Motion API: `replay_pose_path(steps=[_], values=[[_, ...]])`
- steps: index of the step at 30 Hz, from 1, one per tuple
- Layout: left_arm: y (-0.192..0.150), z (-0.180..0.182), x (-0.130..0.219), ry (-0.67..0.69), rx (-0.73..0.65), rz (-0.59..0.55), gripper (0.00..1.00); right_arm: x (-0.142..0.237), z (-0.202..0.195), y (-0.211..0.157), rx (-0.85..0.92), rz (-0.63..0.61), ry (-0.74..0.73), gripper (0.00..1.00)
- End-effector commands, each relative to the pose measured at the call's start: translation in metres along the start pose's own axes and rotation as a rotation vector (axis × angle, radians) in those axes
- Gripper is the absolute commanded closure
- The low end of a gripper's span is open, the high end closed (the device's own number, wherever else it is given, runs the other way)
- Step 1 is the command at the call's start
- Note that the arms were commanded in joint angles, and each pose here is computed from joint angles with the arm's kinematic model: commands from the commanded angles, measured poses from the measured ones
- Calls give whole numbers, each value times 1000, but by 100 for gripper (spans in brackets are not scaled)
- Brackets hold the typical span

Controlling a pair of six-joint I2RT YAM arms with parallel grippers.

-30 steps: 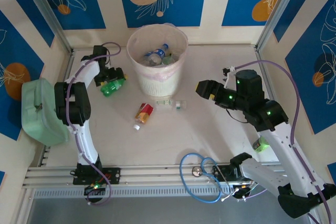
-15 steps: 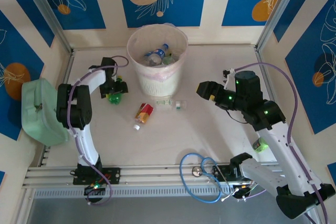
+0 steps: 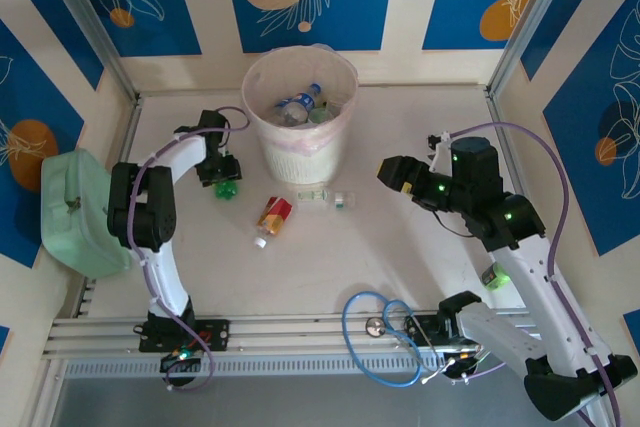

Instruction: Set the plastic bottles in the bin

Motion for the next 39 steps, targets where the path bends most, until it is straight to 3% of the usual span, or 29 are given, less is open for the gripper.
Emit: replay_pose_path(steps=[1, 11, 14, 21, 27, 31, 34, 39], values=[[-2, 3, 16, 16, 18, -32, 54, 2, 1, -3, -1, 13, 20, 18], [-15, 11, 65, 40, 83, -113, 60, 5, 3, 0, 5, 7, 19, 18], [-17, 14, 101, 36, 102, -202, 60, 5, 1, 0, 7, 8, 9, 19], [-8, 9, 231, -38, 87, -466, 58, -2, -8, -1, -7, 24, -17, 21], [11, -38, 317, -194, -47, -594, 57, -7, -10, -2, -16, 39, -20, 22], [23, -82, 354, -286, -141, -657, 57, -5, -9, -2, -15, 37, -22, 22], [34, -116, 359, -373, -189, -661, 57, -4, -11, -4, -18, 38, -27, 23], [52, -158, 338, -440, -253, -621, 58, 0, -14, -7, -17, 32, -37, 23]])
Point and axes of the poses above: each hand's point on the last joint's axis, 136 mm out from that joint toward the fingers, its own x axis back along the fingers, its own z axis along the line the jaws close on, y = z × x, the point moved 4 cm from there along x, back along the fingers, and after that the axes turned 6 degrees about -x, right-handed, at the moved point
